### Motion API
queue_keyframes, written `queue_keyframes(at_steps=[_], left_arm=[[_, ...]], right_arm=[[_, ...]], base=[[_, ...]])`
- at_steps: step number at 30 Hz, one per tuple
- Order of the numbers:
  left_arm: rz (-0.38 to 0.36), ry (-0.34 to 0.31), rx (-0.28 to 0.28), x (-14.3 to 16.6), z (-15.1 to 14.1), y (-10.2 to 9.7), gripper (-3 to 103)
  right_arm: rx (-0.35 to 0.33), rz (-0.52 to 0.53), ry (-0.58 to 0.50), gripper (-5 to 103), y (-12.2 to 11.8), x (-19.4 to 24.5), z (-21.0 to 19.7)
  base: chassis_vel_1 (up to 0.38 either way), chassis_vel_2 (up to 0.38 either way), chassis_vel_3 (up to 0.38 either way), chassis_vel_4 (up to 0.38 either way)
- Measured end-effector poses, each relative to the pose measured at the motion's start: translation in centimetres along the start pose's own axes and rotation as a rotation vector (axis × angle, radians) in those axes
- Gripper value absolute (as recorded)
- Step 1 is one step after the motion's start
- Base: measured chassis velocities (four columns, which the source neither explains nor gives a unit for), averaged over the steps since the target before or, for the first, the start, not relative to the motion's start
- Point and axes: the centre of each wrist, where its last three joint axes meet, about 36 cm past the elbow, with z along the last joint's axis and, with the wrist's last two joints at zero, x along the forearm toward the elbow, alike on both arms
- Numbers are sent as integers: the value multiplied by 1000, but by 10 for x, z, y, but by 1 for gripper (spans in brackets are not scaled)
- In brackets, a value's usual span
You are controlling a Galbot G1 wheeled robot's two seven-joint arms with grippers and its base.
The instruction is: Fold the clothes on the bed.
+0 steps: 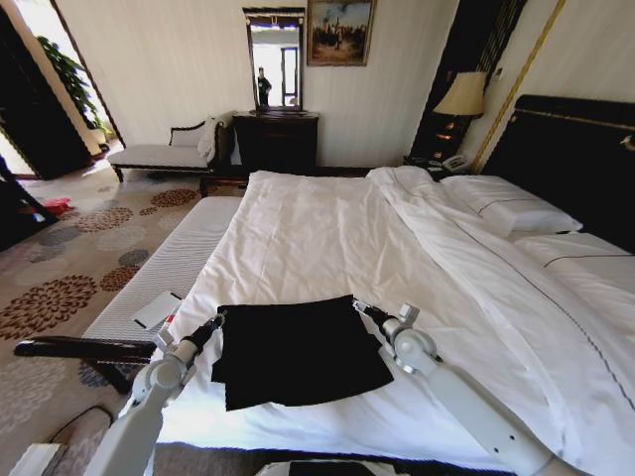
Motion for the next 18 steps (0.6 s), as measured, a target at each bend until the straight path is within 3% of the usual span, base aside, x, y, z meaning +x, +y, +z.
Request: queue_keyframes(at_steps=[6,13,18], left_arm=[[-1,0,-5,0,-2,0,1],[-5,1,-17,2,-3,0,1],[-7,2,-21,2,-3,0,1]], right_arm=[[-19,4,2,100,-6,-17,-1],[-98,-117,2,101,3,-16,0],[-95,-149,-33,99,4,-16,-1]], base=[[0,0,0,0],[0,0,0,0],[0,0,0,0]])
